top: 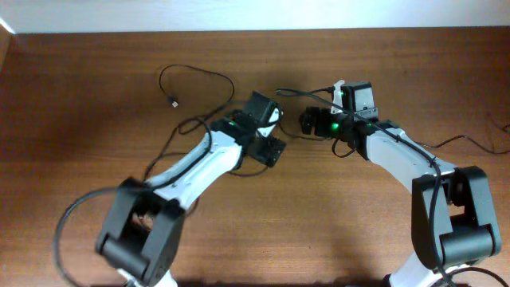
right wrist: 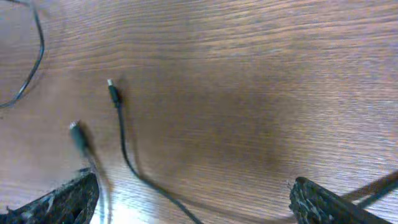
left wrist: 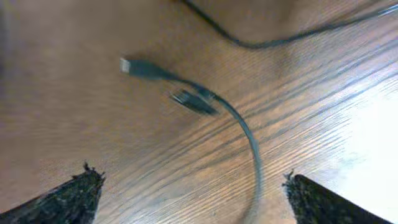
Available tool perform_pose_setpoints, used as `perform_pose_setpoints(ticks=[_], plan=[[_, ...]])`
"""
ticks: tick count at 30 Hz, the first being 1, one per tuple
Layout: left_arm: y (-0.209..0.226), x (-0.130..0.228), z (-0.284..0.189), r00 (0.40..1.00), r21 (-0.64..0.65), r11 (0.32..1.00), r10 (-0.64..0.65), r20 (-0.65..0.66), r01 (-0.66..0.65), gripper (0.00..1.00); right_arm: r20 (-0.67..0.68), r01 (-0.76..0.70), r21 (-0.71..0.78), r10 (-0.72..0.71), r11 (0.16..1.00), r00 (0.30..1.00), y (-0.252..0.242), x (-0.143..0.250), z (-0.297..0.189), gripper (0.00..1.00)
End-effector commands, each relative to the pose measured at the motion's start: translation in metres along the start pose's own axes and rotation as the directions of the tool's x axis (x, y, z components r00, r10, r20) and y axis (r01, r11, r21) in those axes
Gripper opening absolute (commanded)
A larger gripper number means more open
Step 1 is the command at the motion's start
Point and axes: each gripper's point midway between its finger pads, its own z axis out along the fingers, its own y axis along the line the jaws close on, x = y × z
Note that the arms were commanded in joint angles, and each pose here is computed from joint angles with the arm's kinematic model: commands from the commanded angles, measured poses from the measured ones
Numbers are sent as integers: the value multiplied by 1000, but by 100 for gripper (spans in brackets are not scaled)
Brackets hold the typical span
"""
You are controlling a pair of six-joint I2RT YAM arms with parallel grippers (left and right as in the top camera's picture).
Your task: Untangle cables
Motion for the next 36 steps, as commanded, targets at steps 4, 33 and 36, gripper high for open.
perform_pose_setpoints(ticks=[4, 33, 36], plan=[[20, -23, -61, 991, -15, 999, -35, 128, 38, 100, -57, -35, -113, 29, 993, 998, 30, 13, 4, 99], [225, 102, -84, 627, -304, 577, -773, 94, 758, 99, -134, 119, 153, -99, 981, 986, 86, 108, 44, 49], [224, 102, -83, 627, -305, 578, -774, 91, 757, 99, -132, 105, 153, -85, 983, 988, 84, 111, 52, 37]])
